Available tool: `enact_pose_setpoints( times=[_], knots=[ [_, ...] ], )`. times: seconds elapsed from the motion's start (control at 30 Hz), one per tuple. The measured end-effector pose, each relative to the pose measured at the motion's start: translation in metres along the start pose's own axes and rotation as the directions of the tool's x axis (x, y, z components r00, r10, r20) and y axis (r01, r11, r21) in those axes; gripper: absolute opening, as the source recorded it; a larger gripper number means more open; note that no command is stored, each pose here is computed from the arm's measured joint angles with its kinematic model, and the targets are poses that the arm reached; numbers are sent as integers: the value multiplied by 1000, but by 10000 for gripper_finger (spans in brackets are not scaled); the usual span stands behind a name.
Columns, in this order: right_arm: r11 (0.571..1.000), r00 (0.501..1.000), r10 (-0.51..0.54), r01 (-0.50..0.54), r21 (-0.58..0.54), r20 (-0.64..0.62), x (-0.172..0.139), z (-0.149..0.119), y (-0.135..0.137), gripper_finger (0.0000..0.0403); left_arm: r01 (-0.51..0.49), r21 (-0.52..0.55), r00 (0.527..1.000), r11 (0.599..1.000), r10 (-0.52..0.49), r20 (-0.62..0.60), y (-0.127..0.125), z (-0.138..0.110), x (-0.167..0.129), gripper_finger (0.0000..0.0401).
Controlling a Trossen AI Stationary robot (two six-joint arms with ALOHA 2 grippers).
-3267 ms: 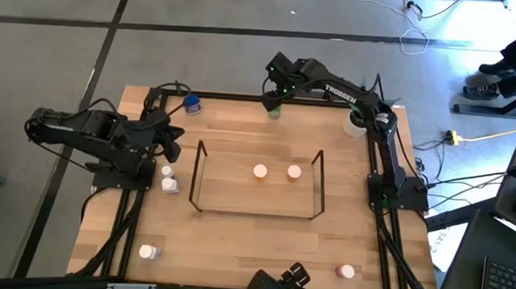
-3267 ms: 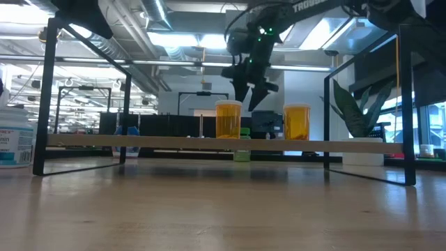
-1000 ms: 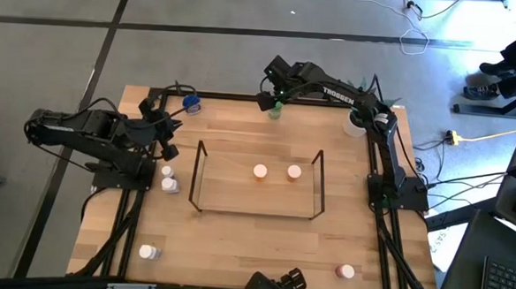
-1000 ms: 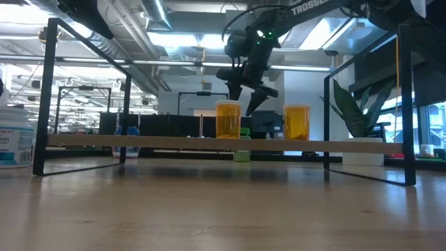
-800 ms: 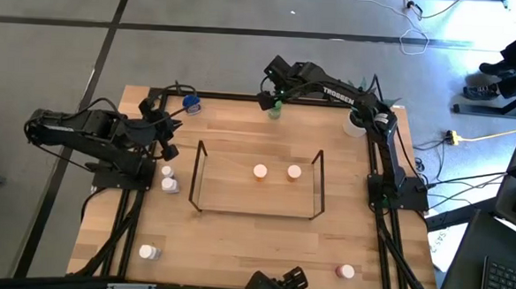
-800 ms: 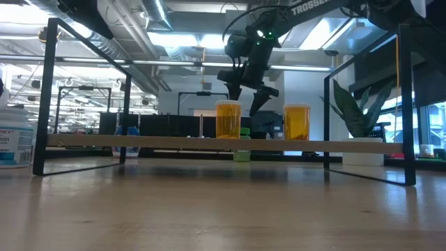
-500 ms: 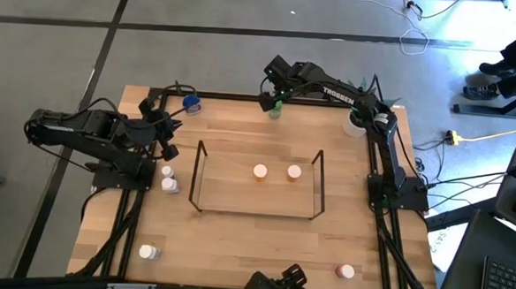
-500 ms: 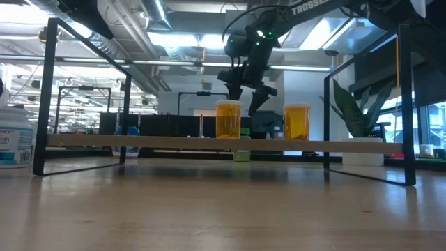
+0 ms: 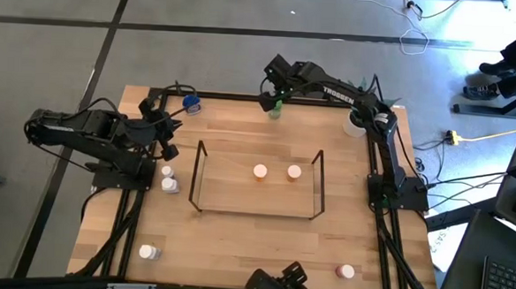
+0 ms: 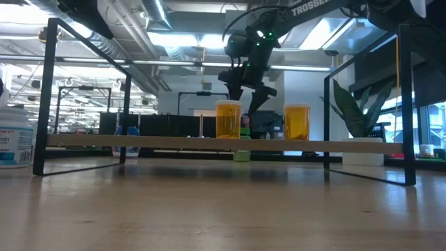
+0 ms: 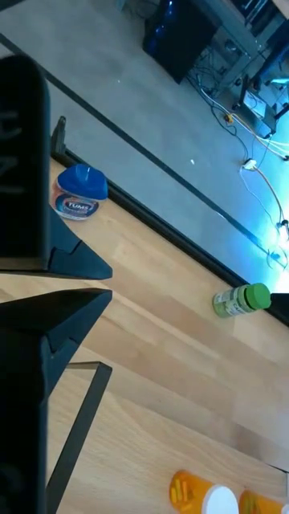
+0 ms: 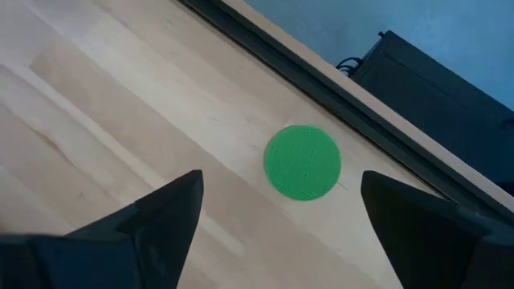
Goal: Pick and place medicine bottles onto shelf by color
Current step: Put the green pill bottle on the shelf
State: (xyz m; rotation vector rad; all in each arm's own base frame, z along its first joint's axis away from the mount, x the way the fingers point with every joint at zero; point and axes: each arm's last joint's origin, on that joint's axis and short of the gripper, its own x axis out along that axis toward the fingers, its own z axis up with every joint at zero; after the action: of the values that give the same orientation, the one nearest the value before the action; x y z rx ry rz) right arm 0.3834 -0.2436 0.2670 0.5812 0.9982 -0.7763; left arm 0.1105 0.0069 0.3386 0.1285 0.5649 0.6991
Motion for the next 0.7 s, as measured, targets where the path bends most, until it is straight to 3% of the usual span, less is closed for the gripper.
enact_pose_setpoints(
  times=[0.37,0.7],
  knots=[
    [998,997,42,-39,55,-57,21,2,-11,339,0,-1,1000,1000,0,1,0,0,0,25],
    [999,994,43,-42,17,-102,41,-1,-11,339,0,0,1000,1000,0,0,0,0,0,25]
  ],
)
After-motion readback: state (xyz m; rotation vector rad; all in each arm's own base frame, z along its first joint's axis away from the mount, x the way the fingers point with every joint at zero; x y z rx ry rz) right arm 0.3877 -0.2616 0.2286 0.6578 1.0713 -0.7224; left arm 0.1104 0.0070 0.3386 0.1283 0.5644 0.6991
